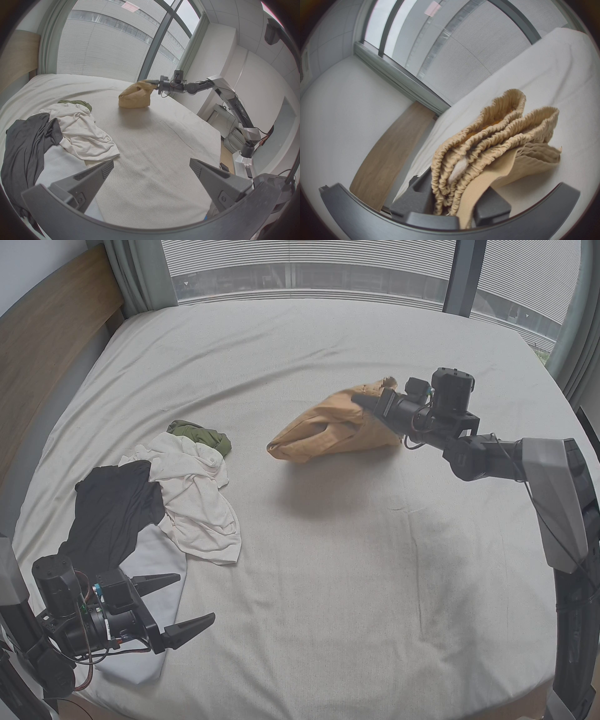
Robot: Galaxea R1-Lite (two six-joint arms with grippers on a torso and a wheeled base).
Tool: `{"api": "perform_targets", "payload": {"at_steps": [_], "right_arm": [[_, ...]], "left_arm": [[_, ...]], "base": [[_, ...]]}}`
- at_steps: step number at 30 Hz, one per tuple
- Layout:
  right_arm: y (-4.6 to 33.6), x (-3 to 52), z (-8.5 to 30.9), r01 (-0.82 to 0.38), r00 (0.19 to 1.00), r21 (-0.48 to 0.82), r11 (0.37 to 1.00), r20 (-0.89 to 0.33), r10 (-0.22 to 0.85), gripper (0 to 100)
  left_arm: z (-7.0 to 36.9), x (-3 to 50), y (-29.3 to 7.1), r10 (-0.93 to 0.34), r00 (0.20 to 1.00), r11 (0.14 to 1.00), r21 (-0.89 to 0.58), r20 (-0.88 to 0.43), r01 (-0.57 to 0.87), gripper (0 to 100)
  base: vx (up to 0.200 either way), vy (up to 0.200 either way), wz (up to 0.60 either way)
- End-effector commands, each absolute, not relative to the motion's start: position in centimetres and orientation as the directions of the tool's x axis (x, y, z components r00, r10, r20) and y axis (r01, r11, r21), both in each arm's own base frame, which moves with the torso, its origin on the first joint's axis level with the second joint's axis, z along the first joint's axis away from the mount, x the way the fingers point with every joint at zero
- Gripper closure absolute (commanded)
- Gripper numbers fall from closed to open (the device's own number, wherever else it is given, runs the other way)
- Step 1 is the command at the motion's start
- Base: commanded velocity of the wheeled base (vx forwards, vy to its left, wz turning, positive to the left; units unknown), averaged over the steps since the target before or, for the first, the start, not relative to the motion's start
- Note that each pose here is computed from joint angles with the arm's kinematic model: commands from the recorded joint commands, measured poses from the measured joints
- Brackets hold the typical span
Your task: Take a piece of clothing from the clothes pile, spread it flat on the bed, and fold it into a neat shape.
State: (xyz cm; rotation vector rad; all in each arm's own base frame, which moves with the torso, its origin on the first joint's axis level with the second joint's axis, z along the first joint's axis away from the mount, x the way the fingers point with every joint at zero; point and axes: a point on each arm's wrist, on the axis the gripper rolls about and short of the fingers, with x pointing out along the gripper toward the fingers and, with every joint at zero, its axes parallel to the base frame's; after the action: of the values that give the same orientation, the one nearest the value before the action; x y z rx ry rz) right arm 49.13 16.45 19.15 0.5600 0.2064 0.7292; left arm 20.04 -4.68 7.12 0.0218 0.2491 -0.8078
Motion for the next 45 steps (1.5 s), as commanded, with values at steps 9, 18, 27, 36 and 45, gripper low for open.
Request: {"api": "perform_targets", "payload": {"at_steps": [9, 18, 27, 36, 45], "right_arm": [[16.4, 48.9, 18.2, -0.549, 0.74, 0.557, 0.623, -0.024, 0.673, 100], [16.2, 46.5, 11.5, -0.428, 0.764, 0.517, 0.741, -0.232, 0.602, 100], [16.0, 45.1, 8.1, -0.404, 0.748, 0.523, 0.75, -0.282, 0.6, 100], [16.4, 44.5, 7.2, -0.369, 0.756, 0.516, 0.773, -0.317, 0.573, 100], [16.2, 44.1, 8.0, -0.356, 0.786, 0.505, 0.786, -0.294, 0.544, 0]], "left_arm": [[7.0, 19.6, -4.5, -0.71, 0.663, 0.695, -0.083, -0.238, 0.714, 0], [7.1, 19.6, -4.6, -0.711, 0.662, 0.694, -0.081, -0.236, 0.716, 0], [7.1, 19.6, -4.6, -0.712, 0.661, 0.693, -0.081, -0.236, 0.717, 0], [7.1, 19.6, -4.6, -0.713, 0.661, 0.691, -0.081, -0.234, 0.718, 0], [7.1, 19.6, -4.6, -0.714, 0.66, 0.69, -0.081, -0.234, 0.719, 0]], "base": [[0.0, 0.0, 0.0], [0.0, 0.0, 0.0], [0.0, 0.0, 0.0], [0.0, 0.0, 0.0], [0.0, 0.0, 0.0]]}}
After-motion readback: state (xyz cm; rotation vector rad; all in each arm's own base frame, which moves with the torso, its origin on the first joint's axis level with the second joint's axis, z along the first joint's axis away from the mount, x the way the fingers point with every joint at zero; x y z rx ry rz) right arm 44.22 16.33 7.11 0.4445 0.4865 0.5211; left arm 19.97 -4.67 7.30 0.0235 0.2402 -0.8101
